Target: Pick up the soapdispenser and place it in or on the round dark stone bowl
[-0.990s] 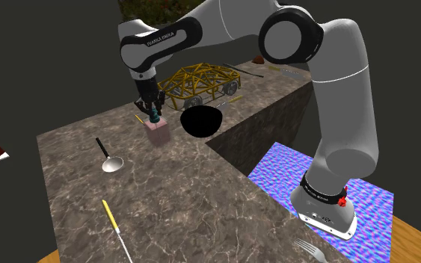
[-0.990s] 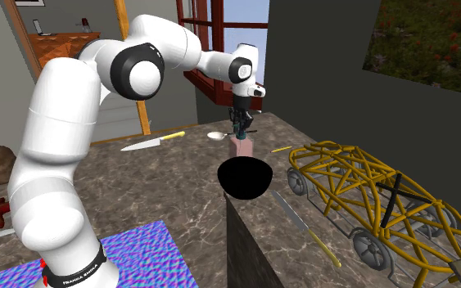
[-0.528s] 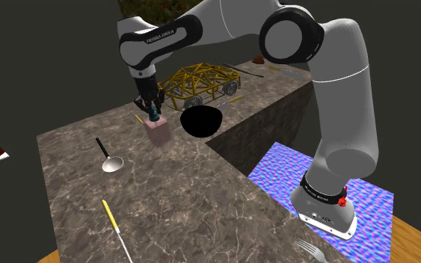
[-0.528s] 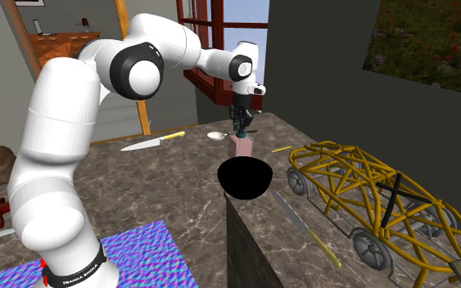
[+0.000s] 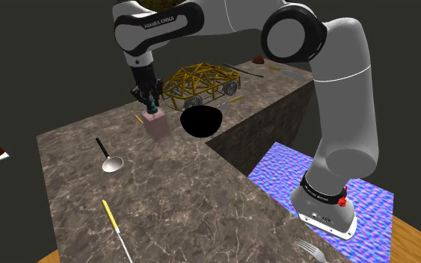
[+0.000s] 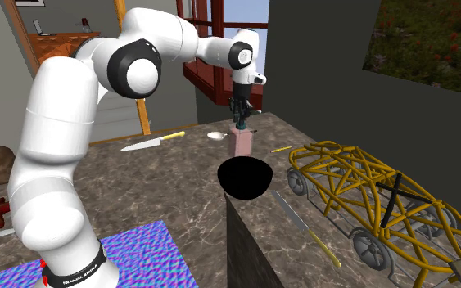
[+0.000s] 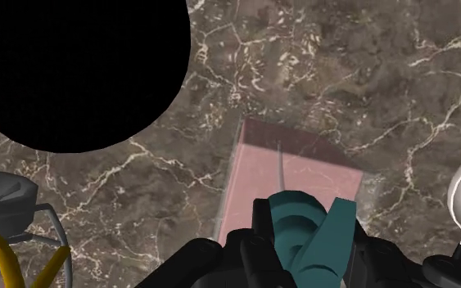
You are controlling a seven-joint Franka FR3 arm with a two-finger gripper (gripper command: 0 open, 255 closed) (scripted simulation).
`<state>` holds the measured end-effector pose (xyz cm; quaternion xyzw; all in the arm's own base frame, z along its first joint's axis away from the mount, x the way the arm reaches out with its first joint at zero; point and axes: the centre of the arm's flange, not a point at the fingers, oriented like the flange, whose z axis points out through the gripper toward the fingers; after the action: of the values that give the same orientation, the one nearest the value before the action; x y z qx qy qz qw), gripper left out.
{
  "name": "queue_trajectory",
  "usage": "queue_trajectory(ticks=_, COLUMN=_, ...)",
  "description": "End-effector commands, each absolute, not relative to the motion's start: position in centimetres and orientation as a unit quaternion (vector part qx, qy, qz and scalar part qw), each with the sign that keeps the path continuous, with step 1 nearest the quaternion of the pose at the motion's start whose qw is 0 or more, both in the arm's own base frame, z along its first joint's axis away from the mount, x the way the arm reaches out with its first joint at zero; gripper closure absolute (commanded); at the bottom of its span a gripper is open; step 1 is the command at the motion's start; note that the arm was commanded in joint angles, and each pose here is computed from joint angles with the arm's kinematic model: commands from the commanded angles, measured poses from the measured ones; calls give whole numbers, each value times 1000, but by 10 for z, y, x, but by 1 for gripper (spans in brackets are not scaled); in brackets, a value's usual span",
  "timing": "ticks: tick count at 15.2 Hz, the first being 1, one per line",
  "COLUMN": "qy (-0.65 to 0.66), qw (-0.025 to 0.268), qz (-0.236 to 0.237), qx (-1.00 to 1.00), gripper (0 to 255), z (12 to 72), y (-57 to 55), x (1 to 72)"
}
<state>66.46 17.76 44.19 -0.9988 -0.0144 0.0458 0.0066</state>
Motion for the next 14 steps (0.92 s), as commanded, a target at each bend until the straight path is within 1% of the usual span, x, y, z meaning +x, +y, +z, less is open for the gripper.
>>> queue_trajectory(ticks=1, qy=-14, qw=7, qz=46, qx=-999, gripper=255, z=452, y=177, x=665)
queue_trajectory(ticks=14, qy=-14, qw=7, qz=46, qx=-999, gripper=255, z=521, y=177, x=665)
